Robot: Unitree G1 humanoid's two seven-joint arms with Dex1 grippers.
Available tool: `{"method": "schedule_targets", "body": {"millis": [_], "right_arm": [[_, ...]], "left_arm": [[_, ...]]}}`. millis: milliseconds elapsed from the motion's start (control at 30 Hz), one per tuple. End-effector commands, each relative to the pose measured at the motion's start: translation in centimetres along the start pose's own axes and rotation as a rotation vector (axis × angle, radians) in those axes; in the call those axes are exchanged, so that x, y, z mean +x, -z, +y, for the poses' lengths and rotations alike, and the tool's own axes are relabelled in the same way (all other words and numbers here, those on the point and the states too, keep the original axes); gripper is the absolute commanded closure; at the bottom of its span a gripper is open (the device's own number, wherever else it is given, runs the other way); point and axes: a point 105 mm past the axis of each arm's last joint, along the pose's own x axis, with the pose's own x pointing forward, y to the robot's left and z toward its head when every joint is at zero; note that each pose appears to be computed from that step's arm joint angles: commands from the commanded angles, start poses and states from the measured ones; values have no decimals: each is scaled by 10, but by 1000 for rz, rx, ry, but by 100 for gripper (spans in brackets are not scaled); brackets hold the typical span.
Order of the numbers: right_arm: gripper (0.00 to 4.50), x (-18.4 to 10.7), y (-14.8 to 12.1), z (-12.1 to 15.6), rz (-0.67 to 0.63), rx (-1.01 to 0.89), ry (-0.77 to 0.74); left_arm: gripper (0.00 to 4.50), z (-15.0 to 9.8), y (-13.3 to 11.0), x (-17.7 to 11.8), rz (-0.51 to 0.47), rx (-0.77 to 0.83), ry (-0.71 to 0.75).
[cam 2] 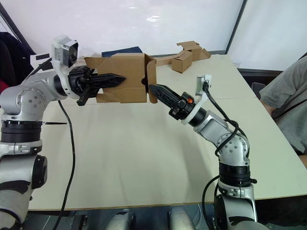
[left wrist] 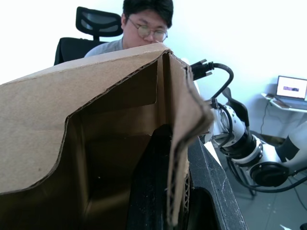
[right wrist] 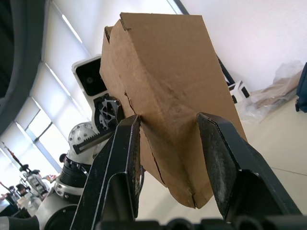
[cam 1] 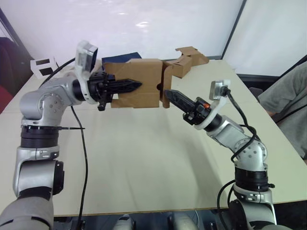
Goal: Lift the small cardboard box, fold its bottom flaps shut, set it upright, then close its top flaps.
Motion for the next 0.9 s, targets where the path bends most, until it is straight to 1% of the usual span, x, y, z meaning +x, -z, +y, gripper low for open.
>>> {"method": "schedule_targets", "body": {"millis": [33, 433, 900], "right_arm": [[261, 4, -11, 9, -53, -8, -35], [261, 7, -16, 12, -100, 30, -49], [261, 17, -12, 17, -130, 36, -48]], "left_arm": [[450, -8, -15, 0, -18, 60, 24], [450, -7, -14, -1, -22, 58, 18], [450, -4, -12, 1, -31, 57, 15]]}}
